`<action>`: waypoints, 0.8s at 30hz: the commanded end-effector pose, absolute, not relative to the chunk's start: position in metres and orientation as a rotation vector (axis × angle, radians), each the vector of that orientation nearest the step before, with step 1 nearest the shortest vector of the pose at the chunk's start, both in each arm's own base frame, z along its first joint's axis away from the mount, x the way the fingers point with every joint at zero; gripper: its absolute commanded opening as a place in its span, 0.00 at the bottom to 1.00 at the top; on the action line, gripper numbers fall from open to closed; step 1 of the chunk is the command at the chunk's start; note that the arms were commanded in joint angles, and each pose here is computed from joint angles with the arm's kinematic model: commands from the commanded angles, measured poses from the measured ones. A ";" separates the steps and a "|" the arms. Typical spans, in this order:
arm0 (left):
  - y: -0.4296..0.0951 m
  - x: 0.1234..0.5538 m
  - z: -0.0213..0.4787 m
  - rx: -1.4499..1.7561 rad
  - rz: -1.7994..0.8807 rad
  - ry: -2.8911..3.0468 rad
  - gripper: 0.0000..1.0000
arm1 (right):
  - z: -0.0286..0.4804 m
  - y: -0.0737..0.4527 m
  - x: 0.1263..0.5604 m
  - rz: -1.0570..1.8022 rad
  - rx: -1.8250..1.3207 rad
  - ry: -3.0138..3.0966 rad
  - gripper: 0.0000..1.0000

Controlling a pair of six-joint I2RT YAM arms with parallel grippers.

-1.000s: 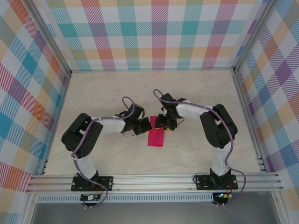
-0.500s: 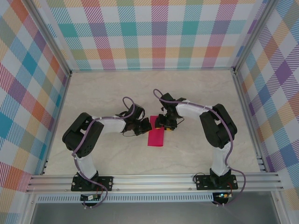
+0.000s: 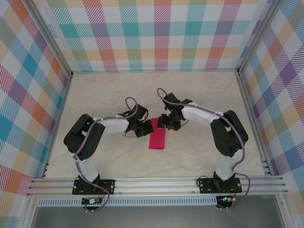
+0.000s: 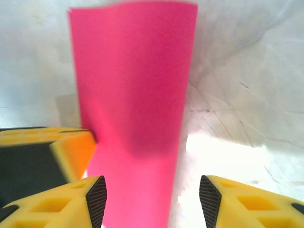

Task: Fold a paper plane with a square sheet of paper (pick it up from the middle)
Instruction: Hold the square sheet of paper at the center of the table, then fold the square sheet of paper in half at the center of the table.

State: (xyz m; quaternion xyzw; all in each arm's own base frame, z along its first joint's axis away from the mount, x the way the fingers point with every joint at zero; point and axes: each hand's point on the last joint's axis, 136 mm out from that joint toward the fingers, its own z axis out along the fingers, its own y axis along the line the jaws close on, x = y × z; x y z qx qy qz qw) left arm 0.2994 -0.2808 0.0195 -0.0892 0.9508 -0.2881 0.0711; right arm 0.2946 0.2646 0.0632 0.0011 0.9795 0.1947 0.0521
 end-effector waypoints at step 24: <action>-0.261 0.276 -0.019 -0.291 -0.661 3.011 0.02 | 0.022 0.284 0.262 0.795 0.133 3.131 0.19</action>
